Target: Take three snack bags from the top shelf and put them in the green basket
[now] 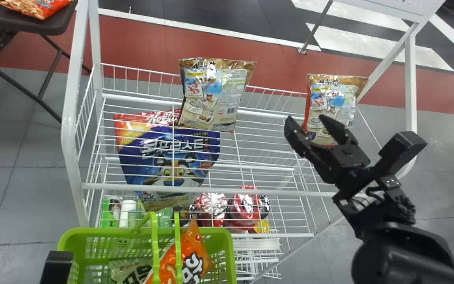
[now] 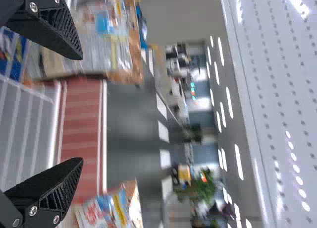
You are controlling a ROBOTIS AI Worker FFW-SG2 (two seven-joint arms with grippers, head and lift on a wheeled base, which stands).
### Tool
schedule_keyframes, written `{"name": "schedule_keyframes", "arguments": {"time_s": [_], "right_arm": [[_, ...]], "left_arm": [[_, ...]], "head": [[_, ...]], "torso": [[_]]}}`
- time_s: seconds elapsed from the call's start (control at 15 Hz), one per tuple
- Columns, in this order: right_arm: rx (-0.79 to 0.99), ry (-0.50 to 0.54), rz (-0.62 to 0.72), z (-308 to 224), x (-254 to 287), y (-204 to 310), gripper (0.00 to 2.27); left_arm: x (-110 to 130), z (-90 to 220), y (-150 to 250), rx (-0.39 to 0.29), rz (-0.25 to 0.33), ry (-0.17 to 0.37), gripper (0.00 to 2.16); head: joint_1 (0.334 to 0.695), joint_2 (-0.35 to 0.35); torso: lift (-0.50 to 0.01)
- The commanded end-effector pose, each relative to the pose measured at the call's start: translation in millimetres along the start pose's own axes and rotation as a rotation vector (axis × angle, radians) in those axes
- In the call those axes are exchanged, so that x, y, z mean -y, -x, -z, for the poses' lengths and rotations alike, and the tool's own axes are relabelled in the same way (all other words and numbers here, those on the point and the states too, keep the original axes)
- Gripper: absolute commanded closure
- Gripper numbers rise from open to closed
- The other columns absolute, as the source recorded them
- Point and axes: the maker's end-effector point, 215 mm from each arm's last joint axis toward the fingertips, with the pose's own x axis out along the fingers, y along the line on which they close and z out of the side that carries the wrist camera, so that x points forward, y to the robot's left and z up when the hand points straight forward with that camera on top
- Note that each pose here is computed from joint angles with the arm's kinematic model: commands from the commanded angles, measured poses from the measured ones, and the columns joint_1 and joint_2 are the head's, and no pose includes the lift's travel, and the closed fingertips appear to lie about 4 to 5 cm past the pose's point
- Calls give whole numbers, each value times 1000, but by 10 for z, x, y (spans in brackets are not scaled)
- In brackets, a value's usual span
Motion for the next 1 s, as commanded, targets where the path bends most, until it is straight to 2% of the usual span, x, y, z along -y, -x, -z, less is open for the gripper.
{"name": "schedule_keyframes", "arguments": {"time_s": [0.0, 0.27, 0.53, 0.73, 0.8, 0.87, 0.93], "right_arm": [[59, 80, 95, 8, 301, -195, 83], [75, 101, 261, 60, 915, -299, 83], [11, 127, 328, 247, 1473, -432, 90], [-71, 92, 316, 472, 1616, -427, 353], [-86, 93, 300, 515, 1555, -462, 525], [-108, 84, 274, 582, 1489, -483, 1004], [-164, 41, 253, 747, 1431, -477, 1771]], "left_arm": [[1, 5, 16, 0, 1, 6, 1767], [-3, 25, 21, -5, -2, 11, 1767], [-6, 8, 23, -5, -5, 8, 1764], [-56, -11, 22, -8, -10, 10, 1760], [-66, -16, 18, -11, -12, 12, 1764], [-67, -17, 19, -12, -12, 14, 1760], [-75, -15, 23, -12, -13, 15, 1764]], "head": [[695, -350], [695, -350], [695, -350], [695, -350], [695, -350], [695, -350], [695, -350]], "torso": [[-35], [-35], [-35], [-35], [-35], [-35], [-35]]}}
